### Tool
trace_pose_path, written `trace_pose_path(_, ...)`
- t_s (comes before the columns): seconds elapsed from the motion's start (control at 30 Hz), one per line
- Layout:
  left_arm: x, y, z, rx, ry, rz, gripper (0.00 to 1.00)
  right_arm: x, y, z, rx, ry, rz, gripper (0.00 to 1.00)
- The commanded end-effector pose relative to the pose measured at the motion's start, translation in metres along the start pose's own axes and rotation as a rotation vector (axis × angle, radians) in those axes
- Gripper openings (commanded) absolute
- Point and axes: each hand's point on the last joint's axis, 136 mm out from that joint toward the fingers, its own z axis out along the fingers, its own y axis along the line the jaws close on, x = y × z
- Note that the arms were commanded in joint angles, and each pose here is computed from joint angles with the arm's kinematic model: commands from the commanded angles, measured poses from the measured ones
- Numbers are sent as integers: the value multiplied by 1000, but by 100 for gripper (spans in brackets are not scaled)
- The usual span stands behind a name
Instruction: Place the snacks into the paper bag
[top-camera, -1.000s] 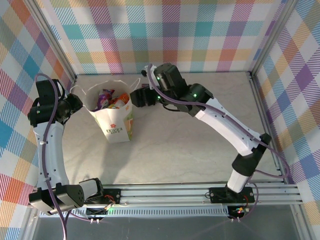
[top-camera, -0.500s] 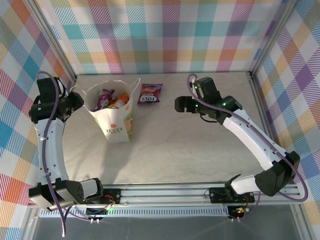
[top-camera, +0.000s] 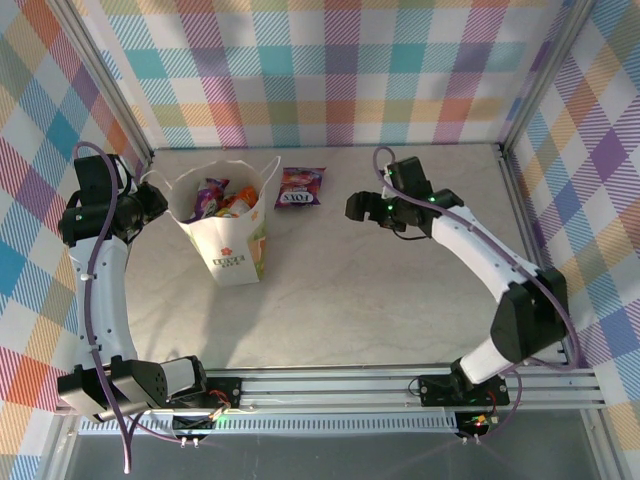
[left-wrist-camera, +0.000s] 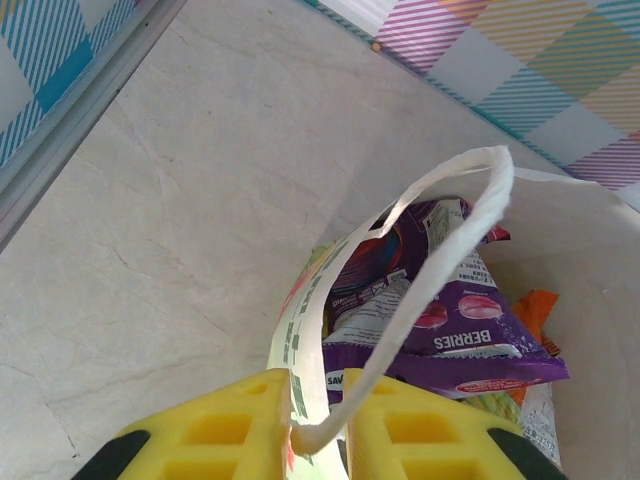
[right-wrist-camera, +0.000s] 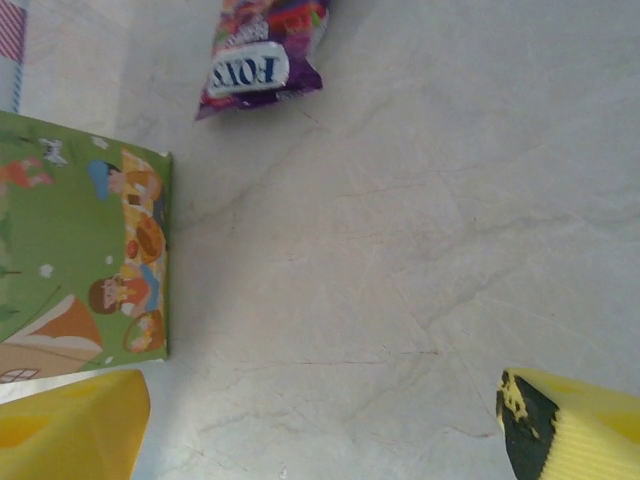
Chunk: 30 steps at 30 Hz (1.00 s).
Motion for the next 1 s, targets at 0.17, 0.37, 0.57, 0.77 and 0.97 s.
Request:
trace_pose_path(0.17,-2,6,-1,-14,-7,17,21,-29,18,40,-88,23,27,89)
trace_pose_path(0.37,0,7,1,-16,0,15,21,-35,20,68,-103,64,57,91)
trace_pose_path(0.57,1,9,1,-21,1,21,21,-41,21,89,-112,90,75,91)
trace_pose_path(0.77,1,10,1,-30,1,24,22,-44,19,110,-114,113,97,91)
trace_pose_path(0.97,2,12,2,-41,2,22,22,-50,19,128,-118,125,106,93)
